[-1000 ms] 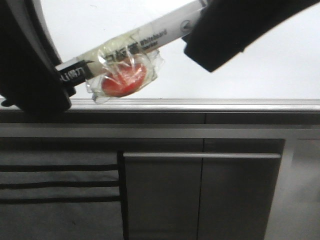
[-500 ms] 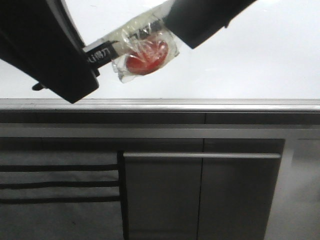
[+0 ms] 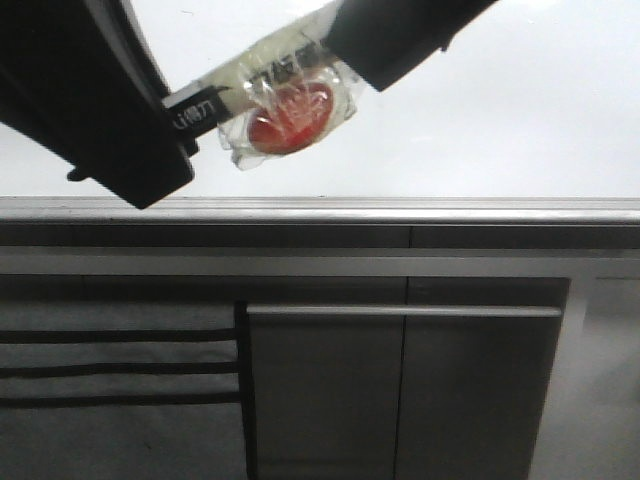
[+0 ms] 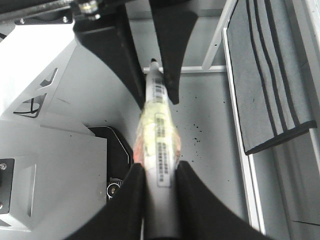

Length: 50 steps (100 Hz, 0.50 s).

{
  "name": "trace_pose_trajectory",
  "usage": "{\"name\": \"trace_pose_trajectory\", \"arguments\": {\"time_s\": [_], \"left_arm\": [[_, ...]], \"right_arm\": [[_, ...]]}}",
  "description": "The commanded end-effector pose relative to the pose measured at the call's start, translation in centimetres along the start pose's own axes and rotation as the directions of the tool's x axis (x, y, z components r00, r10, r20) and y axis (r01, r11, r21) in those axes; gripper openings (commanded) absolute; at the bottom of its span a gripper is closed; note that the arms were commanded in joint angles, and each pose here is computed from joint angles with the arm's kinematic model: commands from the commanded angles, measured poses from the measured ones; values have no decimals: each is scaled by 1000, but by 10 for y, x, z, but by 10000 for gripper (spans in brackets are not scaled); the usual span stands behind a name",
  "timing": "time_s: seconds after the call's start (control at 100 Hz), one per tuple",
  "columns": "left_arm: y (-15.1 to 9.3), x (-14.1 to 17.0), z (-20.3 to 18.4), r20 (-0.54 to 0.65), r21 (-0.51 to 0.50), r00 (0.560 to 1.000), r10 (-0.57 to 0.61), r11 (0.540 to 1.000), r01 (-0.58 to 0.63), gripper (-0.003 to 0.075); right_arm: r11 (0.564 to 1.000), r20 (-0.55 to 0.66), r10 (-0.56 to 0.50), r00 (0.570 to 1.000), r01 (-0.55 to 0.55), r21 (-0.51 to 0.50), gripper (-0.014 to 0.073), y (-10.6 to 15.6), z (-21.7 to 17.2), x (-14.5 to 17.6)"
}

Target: Write number 0 on whiteboard

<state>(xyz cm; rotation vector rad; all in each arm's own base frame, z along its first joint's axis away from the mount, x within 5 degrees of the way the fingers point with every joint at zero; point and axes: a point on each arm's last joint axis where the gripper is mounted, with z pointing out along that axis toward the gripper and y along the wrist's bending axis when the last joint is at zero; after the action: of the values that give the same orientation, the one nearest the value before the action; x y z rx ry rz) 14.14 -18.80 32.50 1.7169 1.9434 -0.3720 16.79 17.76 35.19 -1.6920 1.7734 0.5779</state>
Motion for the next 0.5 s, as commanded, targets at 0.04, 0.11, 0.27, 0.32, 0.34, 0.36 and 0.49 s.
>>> {"name": "trace_pose_trajectory", "arguments": {"time_s": [0.04, 0.11, 0.27, 0.32, 0.34, 0.36, 0.49], "left_arm": [[0, -14, -14, 108, -28, 994, -26, 999, 29, 8], [1, -14, -14, 118, -36, 993, -26, 999, 30, 93], [2, -16, -14, 131, -48, 991, -26, 998, 33, 370], [3, -16, -14, 138, -57, 990, -25, 998, 33, 431], [3, -16, -15, 141, -60, 990, -24, 998, 33, 441], [3, -16, -15, 145, -63, 989, -24, 997, 33, 452], [2, -15, -30, 187, -105, 982, -28, 993, 48, 456]], "right_arm": [[999, 78, -7, 997, 4, 46, 25, -1, -12, -12], [999, 79, -8, 997, 4, 48, 25, -1, -12, -12], [999, 80, -8, 997, 4, 49, 25, -1, -12, -13], [999, 82, -8, 997, 3, 54, 25, -1, -12, -13], [998, 83, -7, 997, 2, 57, 25, -2, -12, -13], [998, 84, -5, 996, 0, 61, 25, -3, -12, -13], [993, 103, 37, 994, -47, 105, 25, -7, -22, -10]]}}
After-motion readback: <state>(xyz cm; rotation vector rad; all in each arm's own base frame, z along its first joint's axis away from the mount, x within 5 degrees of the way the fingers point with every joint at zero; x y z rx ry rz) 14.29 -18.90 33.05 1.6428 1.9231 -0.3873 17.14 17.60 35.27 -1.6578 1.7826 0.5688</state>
